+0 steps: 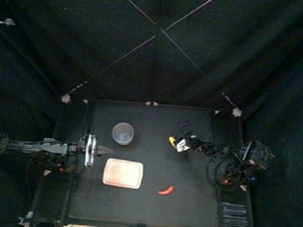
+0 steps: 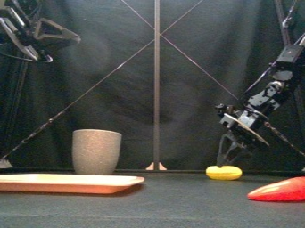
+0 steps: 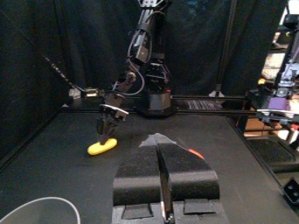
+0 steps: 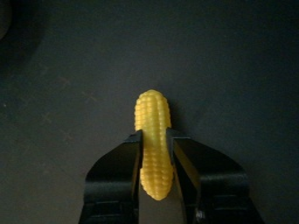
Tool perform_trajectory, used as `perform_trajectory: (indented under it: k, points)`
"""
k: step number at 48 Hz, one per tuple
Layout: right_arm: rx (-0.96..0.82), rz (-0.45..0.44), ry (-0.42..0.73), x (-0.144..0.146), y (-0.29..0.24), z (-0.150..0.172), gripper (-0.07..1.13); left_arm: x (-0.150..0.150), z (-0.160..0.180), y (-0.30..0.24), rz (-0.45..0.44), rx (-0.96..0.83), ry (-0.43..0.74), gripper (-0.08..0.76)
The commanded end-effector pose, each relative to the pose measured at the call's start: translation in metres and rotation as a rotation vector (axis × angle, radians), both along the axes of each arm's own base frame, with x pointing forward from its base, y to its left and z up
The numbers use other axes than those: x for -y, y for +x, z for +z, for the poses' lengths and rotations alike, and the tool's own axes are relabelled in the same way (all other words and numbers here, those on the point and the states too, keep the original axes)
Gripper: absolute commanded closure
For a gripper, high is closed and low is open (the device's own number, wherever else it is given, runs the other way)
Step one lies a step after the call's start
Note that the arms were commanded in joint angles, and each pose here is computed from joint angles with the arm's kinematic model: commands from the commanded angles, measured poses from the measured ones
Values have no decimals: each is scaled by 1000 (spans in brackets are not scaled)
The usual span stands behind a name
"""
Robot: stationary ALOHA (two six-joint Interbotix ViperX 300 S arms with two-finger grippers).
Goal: Pick the corn then place it in the grey bowl
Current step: Place corn in the grey bowl
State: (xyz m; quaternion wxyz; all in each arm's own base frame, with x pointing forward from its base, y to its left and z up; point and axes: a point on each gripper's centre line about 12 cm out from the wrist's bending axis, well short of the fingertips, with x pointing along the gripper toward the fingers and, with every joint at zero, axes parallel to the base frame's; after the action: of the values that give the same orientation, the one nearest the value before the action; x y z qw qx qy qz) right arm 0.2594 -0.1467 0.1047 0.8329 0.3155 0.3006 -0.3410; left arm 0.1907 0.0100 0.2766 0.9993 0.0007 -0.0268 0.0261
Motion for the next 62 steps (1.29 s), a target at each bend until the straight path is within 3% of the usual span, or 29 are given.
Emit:
perform_trajectory:
  k: [1,13,36,44,52,62]
  points:
    - [9,20,-6,1,12,3,528,1,6,1,-4,17,-1,709]
    - [35,57,-22,3,38,11,526,1,6,1,-4,15,-1,709]
    - [262,248,-138,-10,119,139,526,0,5,1,-2,12,4,709]
    - [330,291,-184,-11,159,169,526,-1,5,1,3,12,4,709]
    - [350,342,-225,-11,203,179,526,-1,5,1,4,14,4,709]
    - [302,403,-250,-8,249,166,492,-1,5,1,3,15,2,709]
